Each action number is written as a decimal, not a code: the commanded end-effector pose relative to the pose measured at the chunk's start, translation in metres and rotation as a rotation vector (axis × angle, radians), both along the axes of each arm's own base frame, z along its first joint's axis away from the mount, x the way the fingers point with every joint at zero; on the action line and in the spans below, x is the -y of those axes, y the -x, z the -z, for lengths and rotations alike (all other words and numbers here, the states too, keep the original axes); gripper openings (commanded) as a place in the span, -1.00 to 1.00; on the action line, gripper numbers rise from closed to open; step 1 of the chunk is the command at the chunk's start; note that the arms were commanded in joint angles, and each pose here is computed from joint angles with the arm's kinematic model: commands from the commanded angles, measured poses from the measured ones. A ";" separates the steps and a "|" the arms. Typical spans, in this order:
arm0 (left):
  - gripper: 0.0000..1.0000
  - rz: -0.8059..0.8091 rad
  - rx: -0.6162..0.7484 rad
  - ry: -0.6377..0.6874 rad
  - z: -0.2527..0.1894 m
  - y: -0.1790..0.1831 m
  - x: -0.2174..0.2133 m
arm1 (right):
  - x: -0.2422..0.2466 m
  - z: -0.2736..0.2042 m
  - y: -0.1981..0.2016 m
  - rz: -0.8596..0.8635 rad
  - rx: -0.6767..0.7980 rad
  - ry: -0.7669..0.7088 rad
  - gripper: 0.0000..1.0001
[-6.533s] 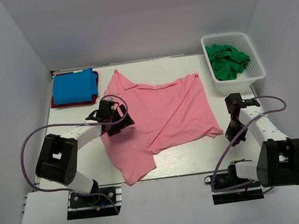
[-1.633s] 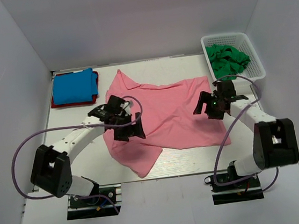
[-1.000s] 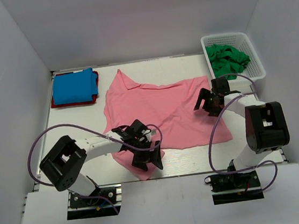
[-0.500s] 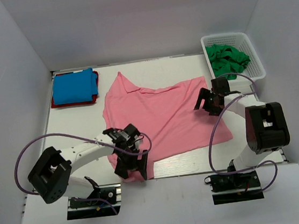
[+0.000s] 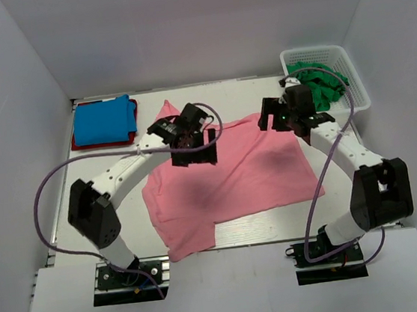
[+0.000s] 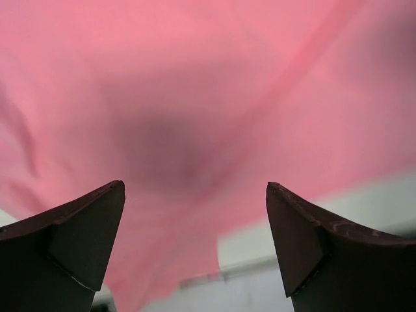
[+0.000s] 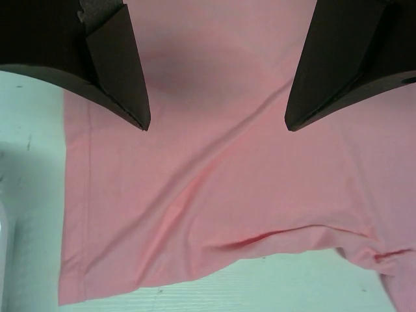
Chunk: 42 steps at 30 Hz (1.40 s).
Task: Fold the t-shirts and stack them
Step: Flatten out the tshirt
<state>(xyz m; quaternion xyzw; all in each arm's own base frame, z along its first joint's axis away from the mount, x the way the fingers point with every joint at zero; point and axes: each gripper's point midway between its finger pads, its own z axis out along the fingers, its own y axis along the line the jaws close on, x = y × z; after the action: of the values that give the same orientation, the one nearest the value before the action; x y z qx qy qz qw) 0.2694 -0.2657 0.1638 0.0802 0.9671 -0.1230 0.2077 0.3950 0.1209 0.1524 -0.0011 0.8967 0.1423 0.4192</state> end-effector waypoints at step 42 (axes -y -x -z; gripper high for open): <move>0.99 -0.396 0.327 0.162 0.120 -0.378 -0.100 | -0.036 0.068 -0.234 -0.088 0.015 0.189 0.80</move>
<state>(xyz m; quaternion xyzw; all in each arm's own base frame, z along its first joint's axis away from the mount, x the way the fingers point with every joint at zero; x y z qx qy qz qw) 0.6481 -0.1517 0.0423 -0.1275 0.9040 -0.1042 0.3946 0.6108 0.1423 0.0403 -0.0509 0.9272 0.0565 0.3667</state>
